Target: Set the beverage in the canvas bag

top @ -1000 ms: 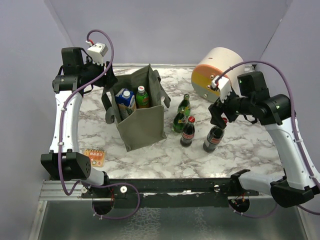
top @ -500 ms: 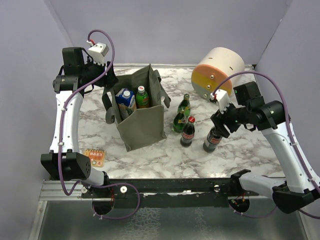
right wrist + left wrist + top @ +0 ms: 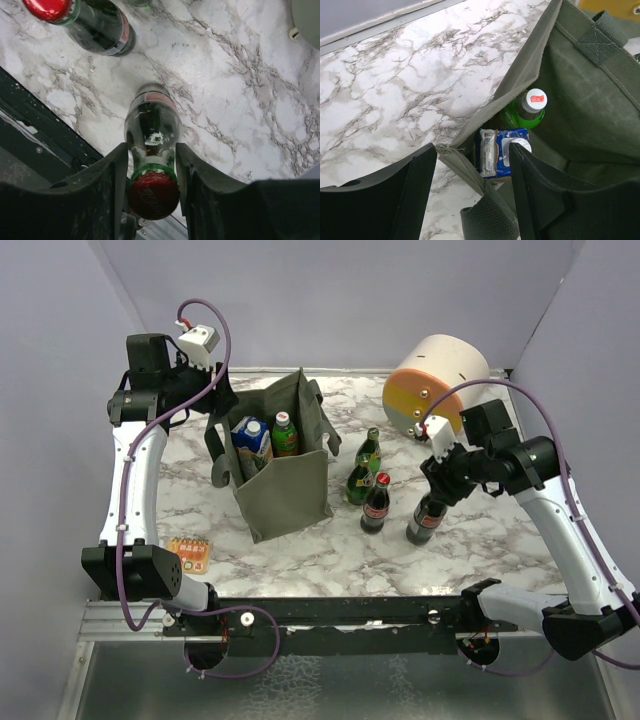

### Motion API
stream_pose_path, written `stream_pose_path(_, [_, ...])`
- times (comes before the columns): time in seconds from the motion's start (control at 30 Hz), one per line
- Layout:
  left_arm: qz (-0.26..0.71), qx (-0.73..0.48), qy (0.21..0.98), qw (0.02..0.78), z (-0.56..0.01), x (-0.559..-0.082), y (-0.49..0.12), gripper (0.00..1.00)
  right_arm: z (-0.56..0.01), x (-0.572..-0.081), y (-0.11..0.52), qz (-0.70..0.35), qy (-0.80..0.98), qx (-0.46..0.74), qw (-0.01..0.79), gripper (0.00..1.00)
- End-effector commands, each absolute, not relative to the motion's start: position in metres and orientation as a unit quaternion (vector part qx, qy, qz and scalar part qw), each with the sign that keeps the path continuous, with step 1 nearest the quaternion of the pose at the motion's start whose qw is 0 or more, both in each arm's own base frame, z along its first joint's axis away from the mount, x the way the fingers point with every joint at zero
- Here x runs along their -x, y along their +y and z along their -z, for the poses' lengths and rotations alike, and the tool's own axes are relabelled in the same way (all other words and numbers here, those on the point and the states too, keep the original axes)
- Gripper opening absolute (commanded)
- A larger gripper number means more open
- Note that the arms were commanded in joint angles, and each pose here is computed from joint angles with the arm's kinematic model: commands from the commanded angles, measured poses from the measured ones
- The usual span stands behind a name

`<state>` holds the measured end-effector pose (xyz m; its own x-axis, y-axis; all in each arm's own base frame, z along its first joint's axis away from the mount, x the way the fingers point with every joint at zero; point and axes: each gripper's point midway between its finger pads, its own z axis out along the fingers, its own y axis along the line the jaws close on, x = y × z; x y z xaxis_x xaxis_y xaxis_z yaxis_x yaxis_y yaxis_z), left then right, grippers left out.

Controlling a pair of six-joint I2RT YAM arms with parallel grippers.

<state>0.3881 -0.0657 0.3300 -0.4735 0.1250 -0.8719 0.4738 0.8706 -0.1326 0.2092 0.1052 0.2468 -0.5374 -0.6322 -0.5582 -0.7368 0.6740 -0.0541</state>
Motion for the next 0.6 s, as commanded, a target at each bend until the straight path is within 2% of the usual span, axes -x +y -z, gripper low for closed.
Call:
stream_pose_path(0.0, [0.198,-0.195,0.82,0.501,-0.348,-0.385,-0.076,0.62,-0.25,-0.224,0.102,-0.073,0.87,0.383,0.302,0.38])
stream_pose_path(0.4, [0.193,-0.201,0.816,0.507,-0.352,-0.393,-0.077,0.62,-0.284,-0.241,0.097,-0.047,0.857,0.371,0.353,0.02])
stream_pose_path(0.57, [0.191,-0.205,0.816,0.505,-0.35,-0.396,-0.078,0.62,-0.318,-0.259,0.101,-0.038,0.845,0.366,0.389,0.01])
